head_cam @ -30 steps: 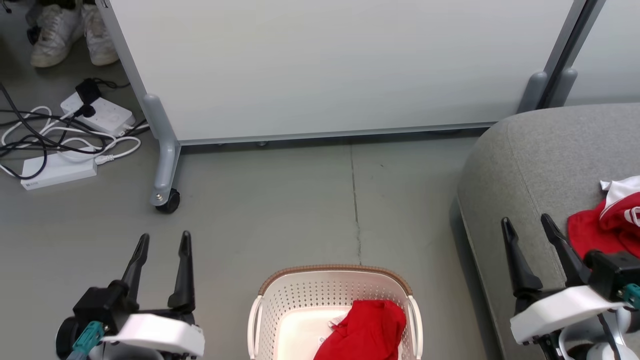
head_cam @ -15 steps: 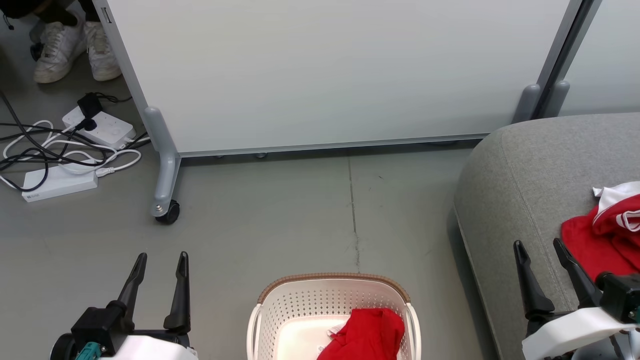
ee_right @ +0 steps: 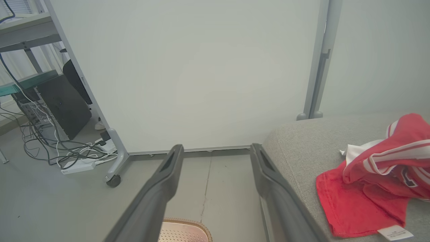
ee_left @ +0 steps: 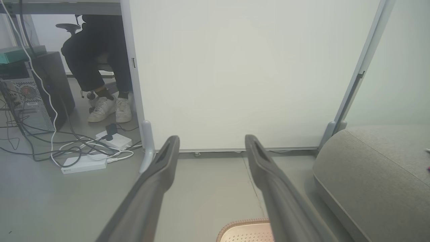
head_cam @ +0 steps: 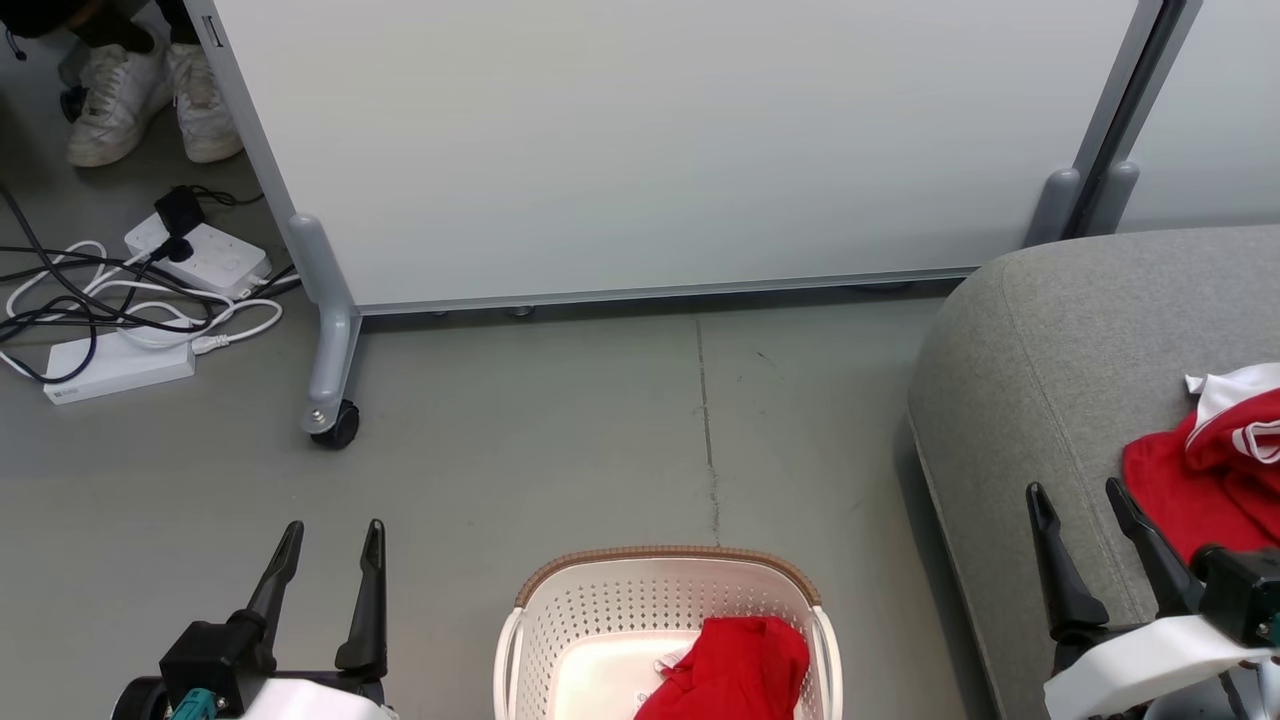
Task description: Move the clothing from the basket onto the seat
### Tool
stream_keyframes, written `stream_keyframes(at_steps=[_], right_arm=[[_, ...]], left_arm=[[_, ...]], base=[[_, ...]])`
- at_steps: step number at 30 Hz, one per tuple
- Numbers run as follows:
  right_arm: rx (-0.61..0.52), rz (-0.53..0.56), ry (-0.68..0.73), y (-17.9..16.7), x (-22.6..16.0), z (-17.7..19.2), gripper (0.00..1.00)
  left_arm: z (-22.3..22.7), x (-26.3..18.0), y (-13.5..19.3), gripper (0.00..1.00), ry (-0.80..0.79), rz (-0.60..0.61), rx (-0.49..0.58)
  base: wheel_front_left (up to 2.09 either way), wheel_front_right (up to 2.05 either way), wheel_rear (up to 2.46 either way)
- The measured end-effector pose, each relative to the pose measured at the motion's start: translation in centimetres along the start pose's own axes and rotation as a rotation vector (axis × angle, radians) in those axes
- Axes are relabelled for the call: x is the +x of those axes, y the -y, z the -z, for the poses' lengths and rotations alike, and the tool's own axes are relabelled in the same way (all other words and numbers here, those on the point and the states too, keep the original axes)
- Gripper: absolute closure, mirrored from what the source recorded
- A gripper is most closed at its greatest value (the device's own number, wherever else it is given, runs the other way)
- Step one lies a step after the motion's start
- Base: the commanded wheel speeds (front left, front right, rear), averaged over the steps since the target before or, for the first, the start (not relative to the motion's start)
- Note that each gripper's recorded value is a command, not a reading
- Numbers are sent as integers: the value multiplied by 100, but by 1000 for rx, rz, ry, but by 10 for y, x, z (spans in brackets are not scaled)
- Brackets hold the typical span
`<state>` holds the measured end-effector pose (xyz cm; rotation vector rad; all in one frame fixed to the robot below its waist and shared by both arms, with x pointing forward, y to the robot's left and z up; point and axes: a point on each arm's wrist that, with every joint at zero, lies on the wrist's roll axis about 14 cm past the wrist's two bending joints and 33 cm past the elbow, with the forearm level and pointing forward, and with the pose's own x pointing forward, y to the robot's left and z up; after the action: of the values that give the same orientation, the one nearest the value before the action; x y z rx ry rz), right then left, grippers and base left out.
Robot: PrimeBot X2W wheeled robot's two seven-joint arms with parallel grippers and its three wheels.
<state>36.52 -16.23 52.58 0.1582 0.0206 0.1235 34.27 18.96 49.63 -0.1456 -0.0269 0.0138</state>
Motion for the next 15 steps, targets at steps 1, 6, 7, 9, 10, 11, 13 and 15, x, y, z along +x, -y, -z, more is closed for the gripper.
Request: stream_keyframes(at_steps=[1, 6, 7, 9, 10, 11, 13, 15], right_arm=[[0, -1, -1, 0, 0, 0, 0], [0, -4, -5, -1, 1, 1, 0], [0, -4, -5, -1, 1, 1, 0], [0, -5, -6, -2, 1, 1, 0], [-1, -6, -7, -2, 2, 2, 0], [-1, -7, -8, -2, 2, 2, 0], [-1, -8, -13, -2, 2, 3, 0], [-2, -9, -17, -2, 4, 4, 0]], left_arm=[[1, 0, 0, 0, -3, 0, -1], [4, -1, -1, 0, -10, -5, -1], [4, -1, -1, 0, -11, -6, -2], [5, -1, -1, 0, -14, -6, -4], [5, -1, 0, 0, -14, -3, -4], [5, -1, -1, 0, -14, -4, -1], [5, 1, 0, 0, -13, -2, 4], [0, 7, 3, 0, 4, 14, 11]], base=[[0, 0, 0], [0, 0, 0], [0, 0, 0], [0, 0, 0], [0, 0, 0], [0, 0, 0], [0, 0, 0], [0, 0, 0]])
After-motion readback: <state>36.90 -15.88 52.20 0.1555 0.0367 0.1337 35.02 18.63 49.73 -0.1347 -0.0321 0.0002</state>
